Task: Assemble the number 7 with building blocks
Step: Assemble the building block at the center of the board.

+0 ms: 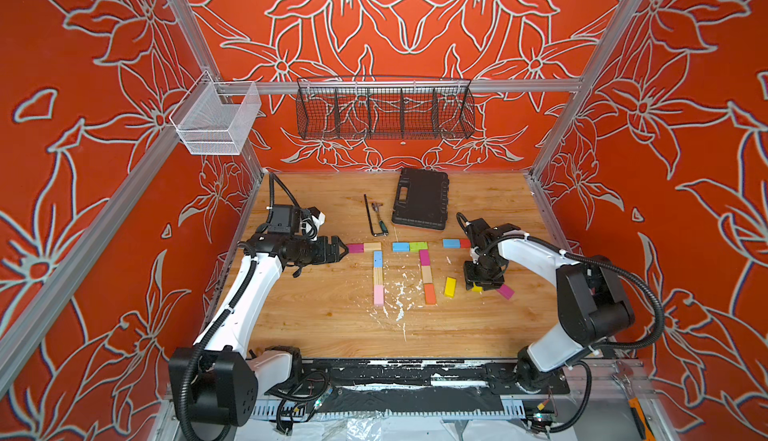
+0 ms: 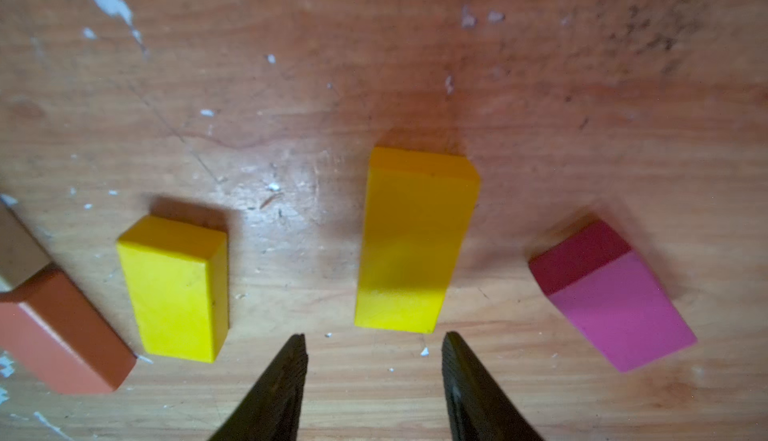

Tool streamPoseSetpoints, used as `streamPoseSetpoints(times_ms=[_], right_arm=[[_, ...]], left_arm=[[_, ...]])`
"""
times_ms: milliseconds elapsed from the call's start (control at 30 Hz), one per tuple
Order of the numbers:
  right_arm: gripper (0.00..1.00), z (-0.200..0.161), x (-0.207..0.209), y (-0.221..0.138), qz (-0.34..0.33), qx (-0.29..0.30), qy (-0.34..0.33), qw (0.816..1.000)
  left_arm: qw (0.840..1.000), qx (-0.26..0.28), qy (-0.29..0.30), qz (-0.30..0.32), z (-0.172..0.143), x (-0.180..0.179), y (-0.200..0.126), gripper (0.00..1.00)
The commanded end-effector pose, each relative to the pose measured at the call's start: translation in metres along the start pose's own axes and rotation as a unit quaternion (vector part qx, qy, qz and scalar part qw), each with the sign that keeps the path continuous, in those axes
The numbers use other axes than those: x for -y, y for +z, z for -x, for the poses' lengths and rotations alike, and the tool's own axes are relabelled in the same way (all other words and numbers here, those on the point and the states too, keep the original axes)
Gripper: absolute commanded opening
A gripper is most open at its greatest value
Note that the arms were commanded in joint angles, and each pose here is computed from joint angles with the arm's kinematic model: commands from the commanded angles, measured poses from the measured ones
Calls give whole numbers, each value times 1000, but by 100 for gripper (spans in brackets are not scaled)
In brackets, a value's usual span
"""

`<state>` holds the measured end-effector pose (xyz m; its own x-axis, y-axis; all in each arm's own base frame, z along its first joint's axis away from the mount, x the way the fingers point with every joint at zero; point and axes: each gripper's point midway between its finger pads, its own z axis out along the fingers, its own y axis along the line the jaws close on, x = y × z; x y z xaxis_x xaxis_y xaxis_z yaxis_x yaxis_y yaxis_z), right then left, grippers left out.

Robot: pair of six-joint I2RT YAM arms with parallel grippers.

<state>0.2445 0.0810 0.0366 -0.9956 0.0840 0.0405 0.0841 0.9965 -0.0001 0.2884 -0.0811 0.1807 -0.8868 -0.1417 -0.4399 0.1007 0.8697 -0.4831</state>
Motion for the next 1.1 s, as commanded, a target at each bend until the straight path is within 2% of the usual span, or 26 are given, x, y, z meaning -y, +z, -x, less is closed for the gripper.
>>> streamPoseSetpoints(times_ms=[0,167,400,667,1067], right_arm=[[55,5,9,5,-28,9,5,1000],[51,10,6,16,-24,3,4,1000],[31,14,10,20,-30,6,0,1000],[31,35,18,-4,-38,36,-5,999],[31,72,24,3,-49,24,-37,998]], left_arm=[[1000,-1,1,-7,-2,2,-1,95],[1000,-3,0,-6,-2,1,0,95],[1000,-4,-1,-5,-3,0,0,95],[1000,-6,-3,-7,-2,0,2,95],[1000,-9,-5,-2,-3,-3,3,95]])
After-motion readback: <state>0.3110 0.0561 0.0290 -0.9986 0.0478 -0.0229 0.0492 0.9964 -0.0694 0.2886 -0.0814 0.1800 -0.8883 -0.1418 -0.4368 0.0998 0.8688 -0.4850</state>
